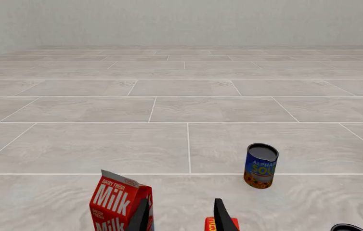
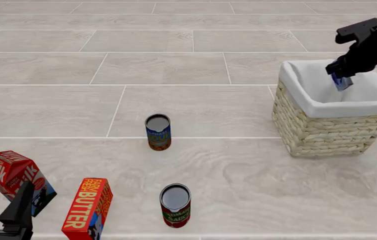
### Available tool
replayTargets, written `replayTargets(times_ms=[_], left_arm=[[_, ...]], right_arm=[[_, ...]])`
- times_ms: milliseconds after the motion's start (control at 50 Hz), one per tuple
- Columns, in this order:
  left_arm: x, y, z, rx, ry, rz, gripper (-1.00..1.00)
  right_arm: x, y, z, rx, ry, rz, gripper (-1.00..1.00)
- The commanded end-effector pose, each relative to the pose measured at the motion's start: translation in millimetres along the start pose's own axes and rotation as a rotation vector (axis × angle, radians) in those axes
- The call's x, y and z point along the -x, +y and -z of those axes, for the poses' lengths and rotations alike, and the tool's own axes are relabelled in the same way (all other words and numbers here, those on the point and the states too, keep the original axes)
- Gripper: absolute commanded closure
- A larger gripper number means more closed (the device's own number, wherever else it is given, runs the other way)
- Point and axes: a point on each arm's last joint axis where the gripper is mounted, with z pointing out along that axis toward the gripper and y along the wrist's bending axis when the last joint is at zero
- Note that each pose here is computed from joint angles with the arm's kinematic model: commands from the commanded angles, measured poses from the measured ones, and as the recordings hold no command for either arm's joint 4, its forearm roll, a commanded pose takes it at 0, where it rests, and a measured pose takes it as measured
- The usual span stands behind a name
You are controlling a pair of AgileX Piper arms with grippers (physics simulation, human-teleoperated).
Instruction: Pick the cream cheese and place it in the basket.
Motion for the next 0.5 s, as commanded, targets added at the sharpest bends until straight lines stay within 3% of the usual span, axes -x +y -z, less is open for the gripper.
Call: replayTargets(times_ms=[20, 180, 280, 500], left_arm=[[0.0, 0.0, 0.0, 0.000, 0.000, 0.000, -1.00], [0.0, 0.0, 0.0, 0.000, 0.000, 0.000, -1.00], [0.0, 0.0, 0.0, 0.000, 0.000, 0.000, -1.00], [0.0, 0.0, 0.0, 0.000, 0.000, 0.000, -1.00]], right_arm=[[4.6, -3.8, -1.5, -0.007, -0.007, 0.005, 1.00], [-2.6, -11.1, -0.5, -0.027, -0.016, 0.045, 1.00], [-15.0, -19.3, -6.4, -0.041, -0.003, 0.126, 1.00], [-11.6, -17.3, -6.0, -0.043, -0.015, 0.139, 1.00]])
